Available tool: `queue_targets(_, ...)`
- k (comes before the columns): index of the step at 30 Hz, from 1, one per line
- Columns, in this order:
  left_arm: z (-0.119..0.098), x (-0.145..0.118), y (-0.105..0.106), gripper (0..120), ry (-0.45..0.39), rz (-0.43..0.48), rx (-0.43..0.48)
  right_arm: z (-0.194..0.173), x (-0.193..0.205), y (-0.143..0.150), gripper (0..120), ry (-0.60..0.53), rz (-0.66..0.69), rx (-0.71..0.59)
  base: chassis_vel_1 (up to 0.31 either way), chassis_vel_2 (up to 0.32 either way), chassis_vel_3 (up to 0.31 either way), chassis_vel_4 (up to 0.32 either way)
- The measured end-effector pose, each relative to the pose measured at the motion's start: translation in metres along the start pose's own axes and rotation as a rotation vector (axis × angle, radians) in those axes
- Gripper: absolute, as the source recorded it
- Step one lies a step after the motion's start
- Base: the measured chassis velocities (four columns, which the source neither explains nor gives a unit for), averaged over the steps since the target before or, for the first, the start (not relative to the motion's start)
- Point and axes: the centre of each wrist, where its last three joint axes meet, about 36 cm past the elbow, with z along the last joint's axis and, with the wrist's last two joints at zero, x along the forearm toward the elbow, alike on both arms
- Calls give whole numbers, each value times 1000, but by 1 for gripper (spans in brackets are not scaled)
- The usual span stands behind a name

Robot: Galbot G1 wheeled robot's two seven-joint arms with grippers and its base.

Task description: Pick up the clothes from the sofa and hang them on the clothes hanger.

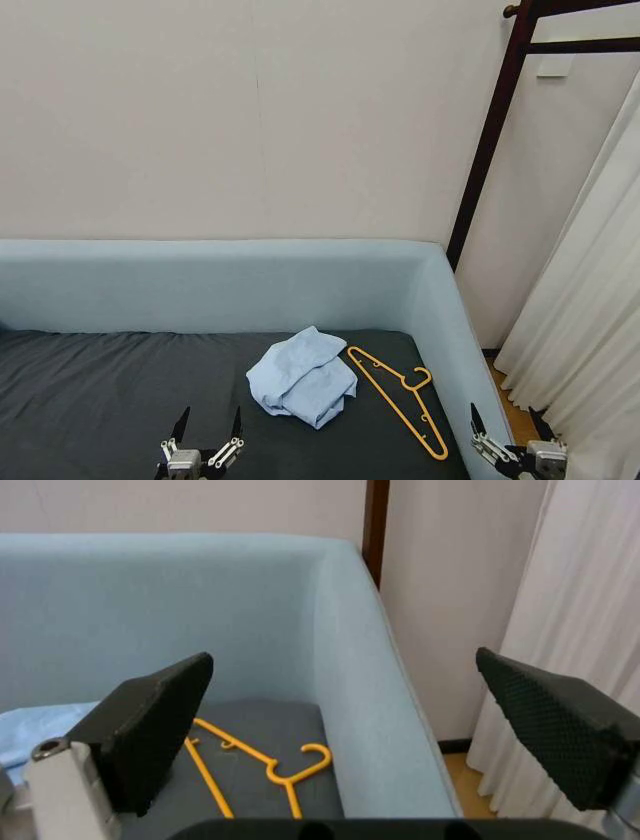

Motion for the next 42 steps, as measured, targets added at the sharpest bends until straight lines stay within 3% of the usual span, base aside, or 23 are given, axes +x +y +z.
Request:
queue_targets(13,6,2,0,100,13,2,-7,-3,-6,-4,100,44,4,-44,0,0,0,0)
queue_targets(27,19,5,1,100,42,33,-15,-40,-29,-16,100,220,-101,-129,0,0,0,0)
queue_targets(35,25,16,1,100,61,28,-24,-62,-117,-19,100,278,-269,-101,0,0,0,0)
queue_targets(42,27,24,6,100,76,4,-36,-46,-170,21,100,347,-449,-13,0,0,0,0)
